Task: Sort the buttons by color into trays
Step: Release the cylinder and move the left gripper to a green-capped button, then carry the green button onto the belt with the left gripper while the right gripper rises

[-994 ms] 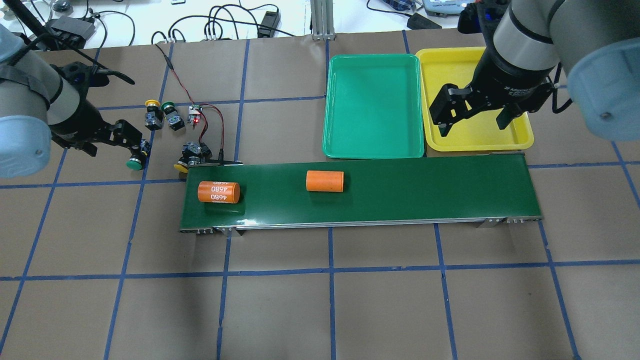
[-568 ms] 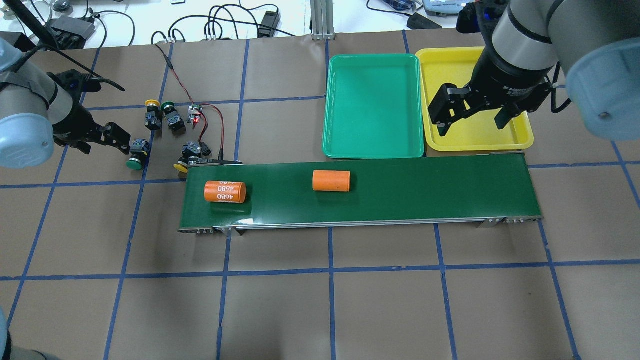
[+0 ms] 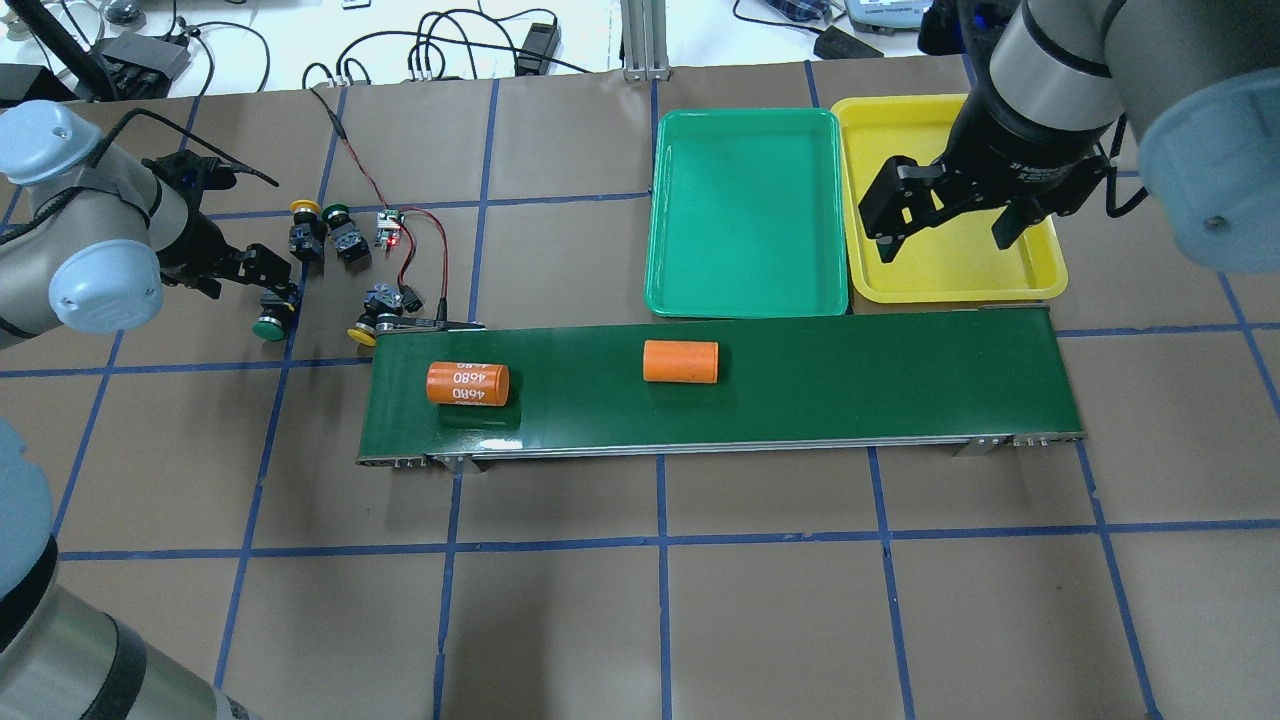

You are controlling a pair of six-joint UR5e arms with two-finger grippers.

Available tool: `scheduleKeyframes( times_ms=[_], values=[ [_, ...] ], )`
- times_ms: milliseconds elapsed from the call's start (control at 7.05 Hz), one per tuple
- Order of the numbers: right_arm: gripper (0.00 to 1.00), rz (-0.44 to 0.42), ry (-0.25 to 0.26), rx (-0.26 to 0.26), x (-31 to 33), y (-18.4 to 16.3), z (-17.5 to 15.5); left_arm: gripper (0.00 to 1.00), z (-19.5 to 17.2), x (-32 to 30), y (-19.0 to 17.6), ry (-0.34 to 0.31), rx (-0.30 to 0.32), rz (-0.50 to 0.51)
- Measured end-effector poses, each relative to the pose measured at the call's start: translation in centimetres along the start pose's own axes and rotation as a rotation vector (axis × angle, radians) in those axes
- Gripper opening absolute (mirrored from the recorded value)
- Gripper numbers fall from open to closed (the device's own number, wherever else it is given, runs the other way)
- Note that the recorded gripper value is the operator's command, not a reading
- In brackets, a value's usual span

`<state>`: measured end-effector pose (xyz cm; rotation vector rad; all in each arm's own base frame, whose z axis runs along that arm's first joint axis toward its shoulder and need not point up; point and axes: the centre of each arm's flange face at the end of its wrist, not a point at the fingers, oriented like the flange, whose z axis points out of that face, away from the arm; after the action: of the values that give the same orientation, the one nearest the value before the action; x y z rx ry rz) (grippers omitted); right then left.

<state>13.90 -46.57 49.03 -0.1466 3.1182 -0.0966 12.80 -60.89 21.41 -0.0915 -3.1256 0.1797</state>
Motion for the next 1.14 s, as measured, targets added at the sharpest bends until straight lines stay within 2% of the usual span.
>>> scheduleKeyframes(
  times_ms=[142, 426, 568, 710, 1135],
  values=[
    [1.0, 0.001, -0.001, 0.004, 0.0, -0.1, -0.1, 1.0, 1.1, 0.1, -0.1, 0.012, 0.003, 0.002],
    [1.0, 0.006, -0.001, 0.019, 0.2, -0.5, -0.8, 0.74, 2.7, 0.1, -0.3, 0.039, -0.004, 0.0],
    [1.0, 0.009, -0.001, 0.024, 0.3, -0.8, -1.1, 0.22, 3.4, 0.0, -0.3, 0.045, -0.012, -0.003],
    [1.0, 0.012, -0.001, 0.027, 0.5, -1.1, -1.2, 0.0, 3.8, 0.0, -0.3, 0.048, -0.016, -0.004],
    [1.0, 0.018, -0.006, 0.037, 1.0, -3.9, -1.8, 0.0, 3.5, 0.0, -0.4, 0.042, -0.012, -0.001]
  ],
)
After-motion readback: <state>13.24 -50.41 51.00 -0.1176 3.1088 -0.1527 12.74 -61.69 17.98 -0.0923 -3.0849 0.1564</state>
